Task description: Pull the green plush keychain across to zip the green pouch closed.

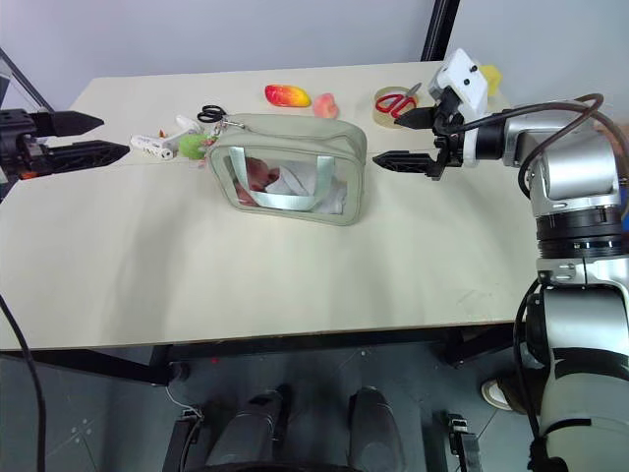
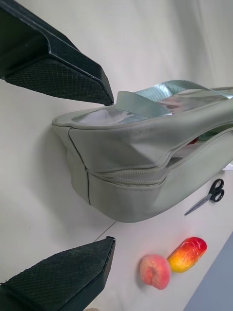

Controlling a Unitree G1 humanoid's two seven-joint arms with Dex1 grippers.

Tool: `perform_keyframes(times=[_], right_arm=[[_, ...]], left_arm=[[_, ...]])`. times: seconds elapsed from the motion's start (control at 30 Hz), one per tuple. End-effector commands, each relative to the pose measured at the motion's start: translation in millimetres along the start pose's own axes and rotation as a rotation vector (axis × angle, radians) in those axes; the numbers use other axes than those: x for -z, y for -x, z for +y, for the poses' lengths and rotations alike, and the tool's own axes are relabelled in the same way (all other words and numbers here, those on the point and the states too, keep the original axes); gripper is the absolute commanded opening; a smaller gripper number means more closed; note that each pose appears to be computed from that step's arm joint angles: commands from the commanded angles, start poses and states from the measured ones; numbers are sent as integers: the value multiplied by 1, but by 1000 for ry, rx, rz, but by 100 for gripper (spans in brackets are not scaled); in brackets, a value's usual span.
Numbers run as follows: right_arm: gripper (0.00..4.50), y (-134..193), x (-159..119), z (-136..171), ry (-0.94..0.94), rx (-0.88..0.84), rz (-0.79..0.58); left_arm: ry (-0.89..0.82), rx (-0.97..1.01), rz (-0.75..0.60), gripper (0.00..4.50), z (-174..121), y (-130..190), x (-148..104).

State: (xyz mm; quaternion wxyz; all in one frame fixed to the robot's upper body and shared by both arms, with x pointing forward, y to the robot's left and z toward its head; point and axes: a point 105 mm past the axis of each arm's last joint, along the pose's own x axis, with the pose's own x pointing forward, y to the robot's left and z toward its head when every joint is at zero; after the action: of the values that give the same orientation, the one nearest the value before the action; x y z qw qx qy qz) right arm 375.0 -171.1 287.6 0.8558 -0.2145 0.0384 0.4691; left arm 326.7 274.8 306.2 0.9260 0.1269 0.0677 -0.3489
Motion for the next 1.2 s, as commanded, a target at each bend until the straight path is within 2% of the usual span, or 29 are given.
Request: perform_keyframes(times=[0.03, 0.23, 0.4, 0.6, 0.77, 0.8, 0.83, 1.0, 1.03, 1.07, 1.2], right_arm=[[450, -1, -24, 10, 71, -46, -51], [450, -17, -43, 13, 132, -27, -89], [450, -56, -57, 29, 173, -72, -118], [450, -103, -48, 40, 215, -87, -67], [450, -125, -44, 43, 276, -88, -54], [399, -127, -43, 43, 282, -91, -52], [373, -128, -43, 44, 292, -96, -48], [117, -134, -40, 46, 344, -117, -39], [53, -134, -40, 46, 354, -114, -40], [14, -135, -42, 47, 361, -119, -48], [6, -130, -54, 54, 427, -159, -91]], left_arm=[[-47, -48, -47, 445, 5, 9, -15], [-61, -48, -54, 445, 3, 5, -17], [-101, 24, -67, 445, -18, -12, -22], [-114, 94, -80, 445, -43, -30, -21], [-112, 114, -74, 445, -57, -31, -17], [-109, 111, -74, 450, -58, -30, -17], [-105, 108, -75, 450, -58, -29, -17], [-91, 73, -71, 450, -57, -22, -15], [-88, 67, -72, 450, -56, -21, -14], [-86, 56, -73, 450, -56, -20, -14], [-79, -4, -74, 450, -48, -8, -14]])
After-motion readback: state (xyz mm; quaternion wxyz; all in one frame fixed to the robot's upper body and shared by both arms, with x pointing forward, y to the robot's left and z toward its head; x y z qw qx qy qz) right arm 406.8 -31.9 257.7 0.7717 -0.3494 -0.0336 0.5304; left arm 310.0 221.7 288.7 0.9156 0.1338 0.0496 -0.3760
